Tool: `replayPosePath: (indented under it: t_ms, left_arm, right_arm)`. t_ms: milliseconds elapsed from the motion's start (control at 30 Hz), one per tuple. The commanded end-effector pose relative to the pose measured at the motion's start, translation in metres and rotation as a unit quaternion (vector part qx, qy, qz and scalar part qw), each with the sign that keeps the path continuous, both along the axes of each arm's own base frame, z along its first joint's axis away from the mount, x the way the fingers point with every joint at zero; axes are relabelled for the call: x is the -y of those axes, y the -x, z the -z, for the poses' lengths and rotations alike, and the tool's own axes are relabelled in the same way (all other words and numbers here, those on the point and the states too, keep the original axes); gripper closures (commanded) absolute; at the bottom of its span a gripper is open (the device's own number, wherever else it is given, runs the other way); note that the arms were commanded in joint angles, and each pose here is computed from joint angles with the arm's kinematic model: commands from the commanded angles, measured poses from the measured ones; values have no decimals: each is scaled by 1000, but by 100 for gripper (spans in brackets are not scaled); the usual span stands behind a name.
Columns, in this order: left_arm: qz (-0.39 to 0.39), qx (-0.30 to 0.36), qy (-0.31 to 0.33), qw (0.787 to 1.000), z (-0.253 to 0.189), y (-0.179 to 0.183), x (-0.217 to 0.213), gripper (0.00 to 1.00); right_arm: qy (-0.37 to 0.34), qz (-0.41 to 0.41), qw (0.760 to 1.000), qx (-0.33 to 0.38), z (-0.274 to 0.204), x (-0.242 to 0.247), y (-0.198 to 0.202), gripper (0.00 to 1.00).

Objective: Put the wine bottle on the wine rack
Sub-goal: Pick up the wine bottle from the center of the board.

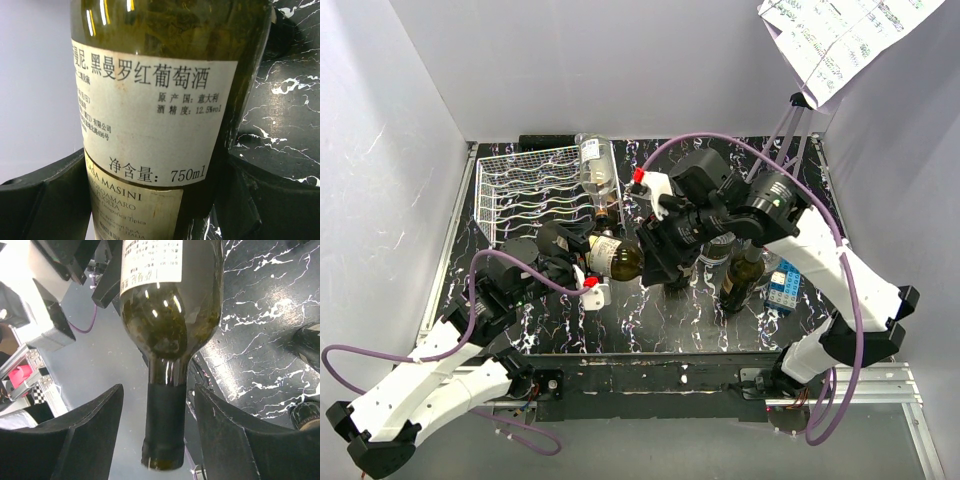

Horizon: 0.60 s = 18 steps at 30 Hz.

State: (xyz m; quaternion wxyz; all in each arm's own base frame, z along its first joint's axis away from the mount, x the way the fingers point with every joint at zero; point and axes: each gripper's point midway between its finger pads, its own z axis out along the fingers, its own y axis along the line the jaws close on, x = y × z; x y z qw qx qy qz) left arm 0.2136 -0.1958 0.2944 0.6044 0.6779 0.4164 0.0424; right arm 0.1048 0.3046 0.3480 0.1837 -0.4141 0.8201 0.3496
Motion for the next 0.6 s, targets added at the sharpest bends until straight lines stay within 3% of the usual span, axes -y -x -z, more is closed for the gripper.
replayPosePath:
  t_ms: [0, 267, 400, 567]
  left_arm:
    - [14, 67, 52, 996, -57, 3, 3, 100]
    - [3, 61, 57, 997, -57, 0, 1, 100]
    - [-14, 51, 64, 997, -57, -4, -2, 100]
    - [-17, 44, 74, 996, -55, -4, -1, 100]
  right_arm:
    - [-2, -17, 1000, 2, 8, -14, 0, 35]
    - [31, -22, 999, -3, 29, -19, 3, 39]
    - [52, -25, 998, 0, 36, -15, 3, 55]
    - [63, -24, 998, 1, 38, -12, 2, 86]
